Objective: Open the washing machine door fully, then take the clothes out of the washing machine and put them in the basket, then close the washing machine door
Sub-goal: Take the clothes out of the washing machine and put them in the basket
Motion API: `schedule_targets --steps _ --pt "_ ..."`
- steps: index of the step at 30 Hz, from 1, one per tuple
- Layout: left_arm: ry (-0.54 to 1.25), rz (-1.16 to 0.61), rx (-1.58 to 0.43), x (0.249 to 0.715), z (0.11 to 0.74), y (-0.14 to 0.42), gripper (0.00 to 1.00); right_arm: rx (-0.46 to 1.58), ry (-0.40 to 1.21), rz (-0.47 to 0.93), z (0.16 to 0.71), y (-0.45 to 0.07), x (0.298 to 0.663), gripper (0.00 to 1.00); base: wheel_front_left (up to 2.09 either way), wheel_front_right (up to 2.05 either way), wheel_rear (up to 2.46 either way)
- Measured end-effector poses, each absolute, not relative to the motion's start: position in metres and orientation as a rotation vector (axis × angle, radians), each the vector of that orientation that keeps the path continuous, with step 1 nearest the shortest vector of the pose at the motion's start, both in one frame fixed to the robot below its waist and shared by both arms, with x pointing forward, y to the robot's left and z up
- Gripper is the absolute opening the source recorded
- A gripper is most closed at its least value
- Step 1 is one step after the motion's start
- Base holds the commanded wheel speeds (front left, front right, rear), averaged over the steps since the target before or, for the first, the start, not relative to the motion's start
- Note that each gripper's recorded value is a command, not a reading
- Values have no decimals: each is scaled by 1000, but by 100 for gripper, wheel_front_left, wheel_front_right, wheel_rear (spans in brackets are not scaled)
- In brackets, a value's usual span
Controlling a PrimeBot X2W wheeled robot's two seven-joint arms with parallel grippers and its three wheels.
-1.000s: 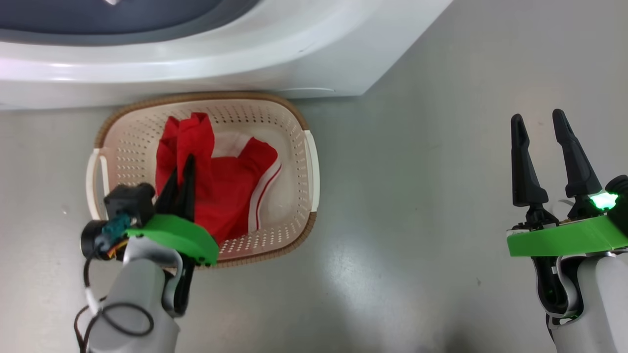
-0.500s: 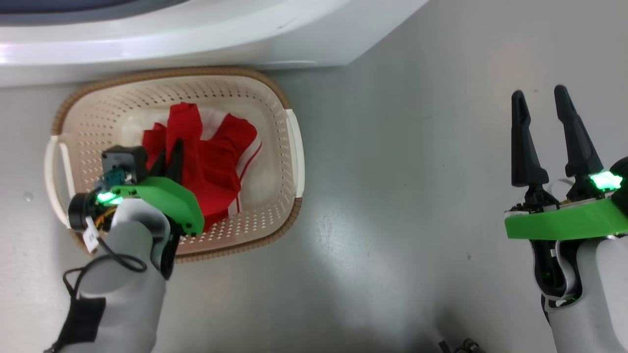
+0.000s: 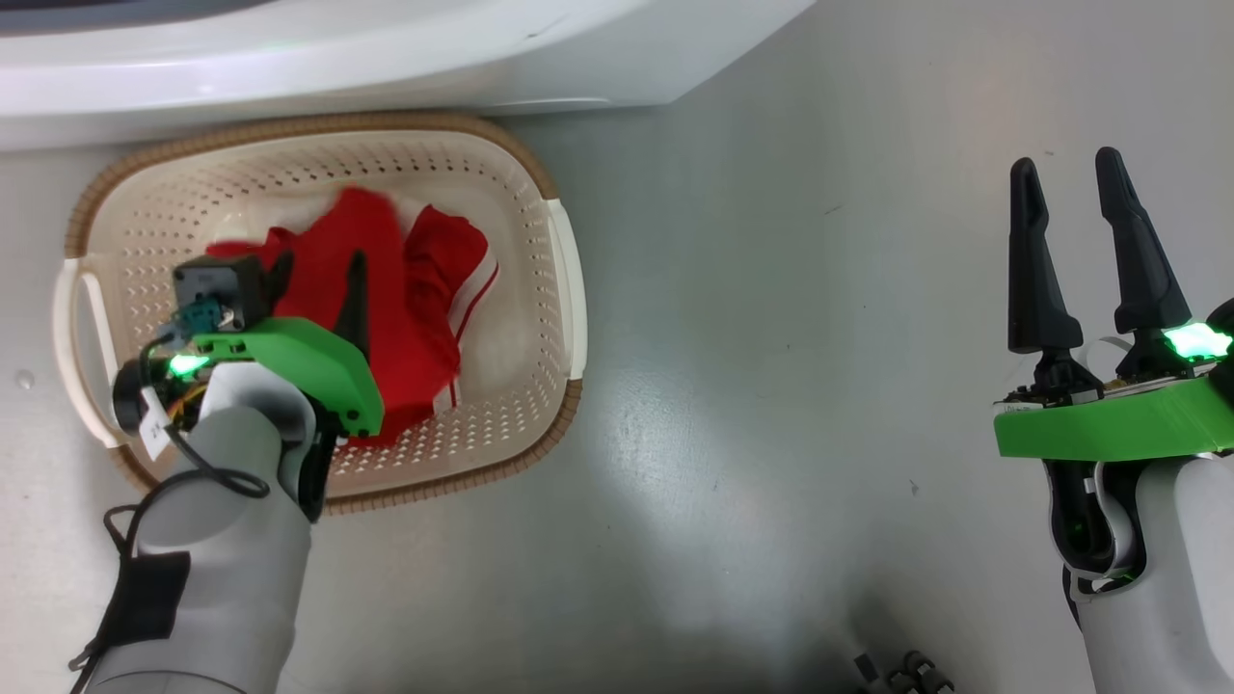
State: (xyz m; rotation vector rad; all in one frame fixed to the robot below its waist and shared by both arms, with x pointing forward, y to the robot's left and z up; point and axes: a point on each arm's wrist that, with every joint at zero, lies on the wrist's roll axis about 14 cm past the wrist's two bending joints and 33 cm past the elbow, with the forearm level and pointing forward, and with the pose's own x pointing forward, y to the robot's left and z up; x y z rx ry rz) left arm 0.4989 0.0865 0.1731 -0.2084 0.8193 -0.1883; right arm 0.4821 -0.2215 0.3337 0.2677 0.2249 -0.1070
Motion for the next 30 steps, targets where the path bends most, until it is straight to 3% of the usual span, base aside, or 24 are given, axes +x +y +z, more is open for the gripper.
schedule_targets --steps 10,30 --pt "709 -161 -242 521 207 94 100 277 195 -95 348 -218 485 100 0 0 0" --pt "456 -85 -235 502 306 133 100 285 114 -62 405 -212 464 100 0 0 0"
